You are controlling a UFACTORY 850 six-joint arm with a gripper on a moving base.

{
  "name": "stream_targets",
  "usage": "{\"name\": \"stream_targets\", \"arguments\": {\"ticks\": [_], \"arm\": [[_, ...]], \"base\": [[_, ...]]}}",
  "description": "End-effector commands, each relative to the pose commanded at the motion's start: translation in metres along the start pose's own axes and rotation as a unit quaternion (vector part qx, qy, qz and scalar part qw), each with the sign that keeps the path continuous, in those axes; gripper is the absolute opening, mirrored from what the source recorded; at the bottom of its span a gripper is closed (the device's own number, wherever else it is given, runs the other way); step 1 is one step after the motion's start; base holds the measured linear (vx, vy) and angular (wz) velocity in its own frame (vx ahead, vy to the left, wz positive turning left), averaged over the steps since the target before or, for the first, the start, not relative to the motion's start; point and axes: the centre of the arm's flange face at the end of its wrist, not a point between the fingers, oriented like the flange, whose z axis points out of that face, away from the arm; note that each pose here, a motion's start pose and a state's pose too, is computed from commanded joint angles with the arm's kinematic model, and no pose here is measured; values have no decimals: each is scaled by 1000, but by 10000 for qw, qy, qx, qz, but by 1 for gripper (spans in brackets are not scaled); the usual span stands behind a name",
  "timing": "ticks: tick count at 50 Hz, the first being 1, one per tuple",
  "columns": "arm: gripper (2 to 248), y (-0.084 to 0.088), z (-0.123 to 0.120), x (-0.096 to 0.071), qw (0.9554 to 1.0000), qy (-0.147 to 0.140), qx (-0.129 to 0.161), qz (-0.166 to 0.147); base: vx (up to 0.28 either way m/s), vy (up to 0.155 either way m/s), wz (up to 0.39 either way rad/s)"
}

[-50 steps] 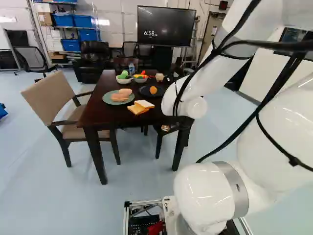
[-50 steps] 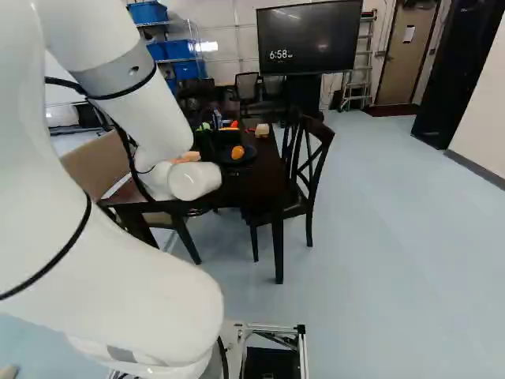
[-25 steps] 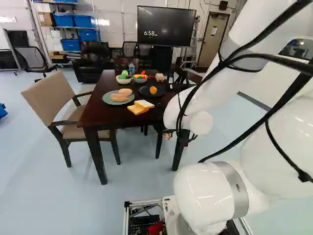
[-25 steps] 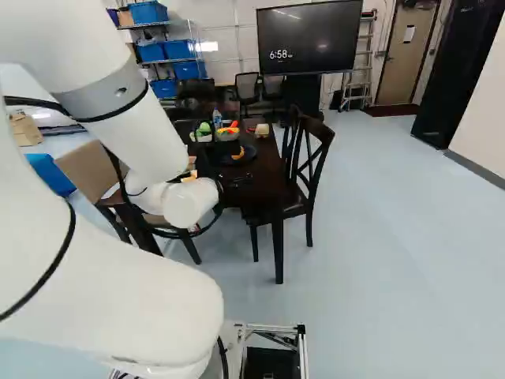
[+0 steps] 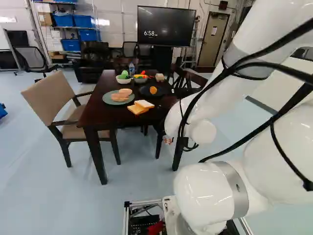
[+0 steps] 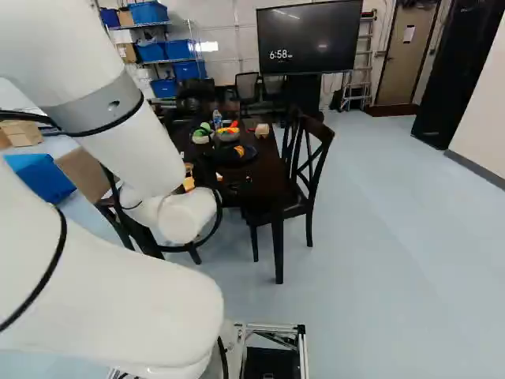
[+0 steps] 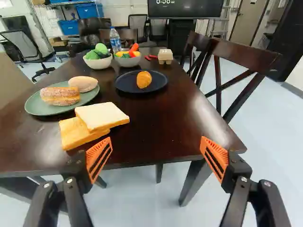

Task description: Move the croissant to the empty plate

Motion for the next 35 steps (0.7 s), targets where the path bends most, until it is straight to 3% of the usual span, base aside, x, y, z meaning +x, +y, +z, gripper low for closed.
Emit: {"name": "stream_targets", "arguments": {"ticks": [35], "arm": [[247,0,-2,-1,10000,18,-1,0]], "base": [[0,0,0]]}}
